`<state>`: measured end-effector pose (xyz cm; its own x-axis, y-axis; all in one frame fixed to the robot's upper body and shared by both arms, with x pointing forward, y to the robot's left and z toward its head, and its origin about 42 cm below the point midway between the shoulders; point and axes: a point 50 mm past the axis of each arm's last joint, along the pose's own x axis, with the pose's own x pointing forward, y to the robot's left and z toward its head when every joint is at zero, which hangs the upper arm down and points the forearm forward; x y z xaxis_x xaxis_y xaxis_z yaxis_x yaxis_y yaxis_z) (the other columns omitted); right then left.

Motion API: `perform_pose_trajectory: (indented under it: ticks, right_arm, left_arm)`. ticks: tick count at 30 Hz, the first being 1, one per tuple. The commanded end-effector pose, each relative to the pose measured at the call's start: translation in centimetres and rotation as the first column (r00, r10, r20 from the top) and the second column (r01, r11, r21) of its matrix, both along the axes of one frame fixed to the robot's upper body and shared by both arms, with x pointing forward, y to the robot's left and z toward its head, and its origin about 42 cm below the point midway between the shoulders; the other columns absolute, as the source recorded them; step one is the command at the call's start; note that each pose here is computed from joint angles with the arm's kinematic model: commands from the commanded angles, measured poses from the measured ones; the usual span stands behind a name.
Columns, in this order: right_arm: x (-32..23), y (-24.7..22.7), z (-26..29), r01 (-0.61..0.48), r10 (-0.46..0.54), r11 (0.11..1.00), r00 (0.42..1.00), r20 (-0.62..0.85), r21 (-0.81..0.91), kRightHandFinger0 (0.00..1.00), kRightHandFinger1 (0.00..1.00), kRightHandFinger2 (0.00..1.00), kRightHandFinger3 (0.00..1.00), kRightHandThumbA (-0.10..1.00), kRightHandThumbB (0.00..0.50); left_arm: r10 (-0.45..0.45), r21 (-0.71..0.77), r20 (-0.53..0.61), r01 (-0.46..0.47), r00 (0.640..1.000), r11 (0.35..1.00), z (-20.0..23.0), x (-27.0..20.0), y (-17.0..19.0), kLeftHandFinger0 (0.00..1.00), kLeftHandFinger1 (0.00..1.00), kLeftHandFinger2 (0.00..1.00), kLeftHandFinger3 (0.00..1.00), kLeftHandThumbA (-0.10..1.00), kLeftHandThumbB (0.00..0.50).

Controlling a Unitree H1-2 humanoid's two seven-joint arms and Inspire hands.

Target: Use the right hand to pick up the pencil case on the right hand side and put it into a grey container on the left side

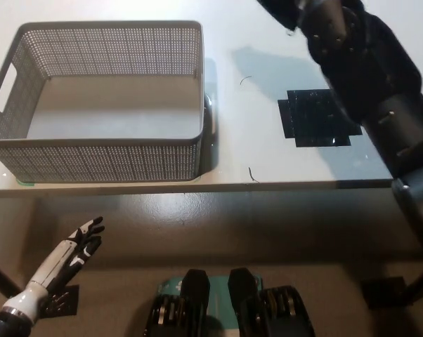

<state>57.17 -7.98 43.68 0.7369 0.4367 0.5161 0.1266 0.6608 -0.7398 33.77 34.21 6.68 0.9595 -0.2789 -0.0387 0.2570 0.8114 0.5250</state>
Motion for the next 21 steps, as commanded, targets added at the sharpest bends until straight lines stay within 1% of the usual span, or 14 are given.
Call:
perform_pose_trajectory:
  ticks: [1, 3, 4, 5, 6, 9, 10, 12, 15, 17, 18, 20, 21]
  right_arm:
    - [-1.9, 4.3, 6.2, -0.117, 0.115, 0.993, 0.986, 0.122, 0.010, 0.00, 0.39, 0.75, 0.85, -0.10, 0.185]
    - [-2.3, 5.9, 6.1, -0.132, 0.129, 0.991, 0.986, 0.106, 0.021, 0.00, 0.38, 0.75, 0.84, -0.10, 0.184]
    - [-2.3, 6.5, 6.0, -0.134, 0.131, 0.991, 0.987, 0.093, 0.023, 0.11, 0.50, 0.86, 0.94, -0.10, 0.226]
    - [-2.5, 7.3, 5.8, -0.135, 0.132, 0.990, 0.988, 0.081, 0.039, 0.01, 0.40, 0.77, 0.86, -0.10, 0.189]
    - [-2.7, 8.3, 5.3, -0.153, 0.150, 0.986, 0.987, 0.059, 0.061, 0.00, 0.39, 0.78, 0.85, -0.10, 0.186]
    - [-3.0, 10.0, 4.0, -0.169, 0.167, 0.983, 0.985, 0.036, 0.076, 0.00, 0.38, 0.76, 0.85, -0.10, 0.187]
    - [-3.2, 10.8, 3.6, -0.184, 0.182, 0.980, 0.983, 0.026, 0.071, 0.00, 0.37, 0.74, 0.84, -0.10, 0.169]
    - [-3.5, 12.3, 2.9, -0.192, 0.191, 0.979, 0.981, 0.012, 0.065, 0.00, 0.37, 0.72, 0.81, -0.10, 0.173]
    - [-3.9, 13.6, 2.0, -0.202, 0.203, 0.978, 0.979, -0.016, 0.049, 0.00, 0.39, 0.73, 0.80, -0.10, 0.155]
    - [-4.2, 14.8, 1.2, -0.202, 0.204, 0.978, 0.978, -0.042, 0.045, 0.00, 0.41, 0.76, 0.84, -0.10, 0.167]
    - [-4.3, 15.1, 0.9, -0.200, 0.202, 0.979, 0.978, -0.050, 0.043, 0.00, 0.40, 0.75, 0.83, -0.10, 0.171]
    - [-4.4, 15.6, 0.2, -0.203, 0.205, 0.978, 0.976, -0.069, 0.044, 0.00, 0.38, 0.71, 0.77, -0.10, 0.181]
    - [-4.4, 15.7, -0.1, -0.203, 0.206, 0.978, 0.976, -0.077, 0.040, 0.00, 0.35, 0.71, 0.76, -0.10, 0.183]
  left_arm:
    - [-0.038, 0.023, 0.047, 0.037, 0.998, 0.999, 1.3, 0.3, 0.6, 0.91, 0.91, 0.95, 1.00, 1.00, 0.468]
    - [-0.047, 0.018, 0.034, 0.046, 0.998, 0.999, 1.1, 0.4, 0.3, 0.91, 0.91, 0.95, 1.00, 1.00, 0.480]
    - [-0.050, 0.020, 0.033, 0.050, 0.998, 0.999, 1.1, 0.4, 0.2, 0.91, 0.91, 0.95, 1.00, 1.00, 0.481]
    - [-0.055, 0.023, 0.031, 0.054, 0.998, 0.998, 1.1, 0.4, 0.0, 0.90, 0.91, 0.95, 1.00, 1.00, 0.477]
    - [-0.064, 0.024, 0.027, 0.063, 0.998, 0.998, 1.2, 0.4, -0.2, 0.91, 0.92, 0.95, 1.00, 1.00, 0.468]
    - [-0.079, 0.023, 0.020, 0.078, 0.997, 0.997, 1.1, 0.7, -0.7, 0.90, 0.92, 0.95, 1.00, 1.00, 0.473]
    - [-0.082, 0.025, 0.018, 0.081, 0.996, 0.996, 1.1, 0.7, -0.9, 0.90, 0.92, 0.95, 1.00, 1.00, 0.475]
    - [-0.094, 0.017, 0.021, 0.093, 0.995, 0.995, 1.2, 0.9, -1.3, 0.90, 0.90, 0.94, 1.00, 1.00, 0.469]
    - [-0.102, 0.014, 0.025, 0.102, 0.994, 0.995, 1.2, 0.9, -1.6, 0.88, 0.89, 0.94, 1.00, 1.00, 0.455]
    - [-0.113, 0.033, 0.025, 0.112, 0.993, 0.993, 1.4, 1.1, -1.7, 0.87, 0.90, 0.95, 1.00, 1.00, 0.457]
    - [-0.114, 0.031, 0.026, 0.114, 0.993, 0.993, 1.5, 1.2, -1.8, 0.86, 0.90, 0.94, 1.00, 1.00, 0.454]
    - [-0.120, 0.038, 0.033, 0.118, 0.992, 0.992, 1.6, 1.3, -1.9, 0.84, 0.88, 0.93, 1.00, 1.00, 0.445]
    - [-0.122, 0.036, 0.034, 0.120, 0.992, 0.992, 1.7, 1.4, -2.0, 0.84, 0.88, 0.93, 1.00, 1.00, 0.444]
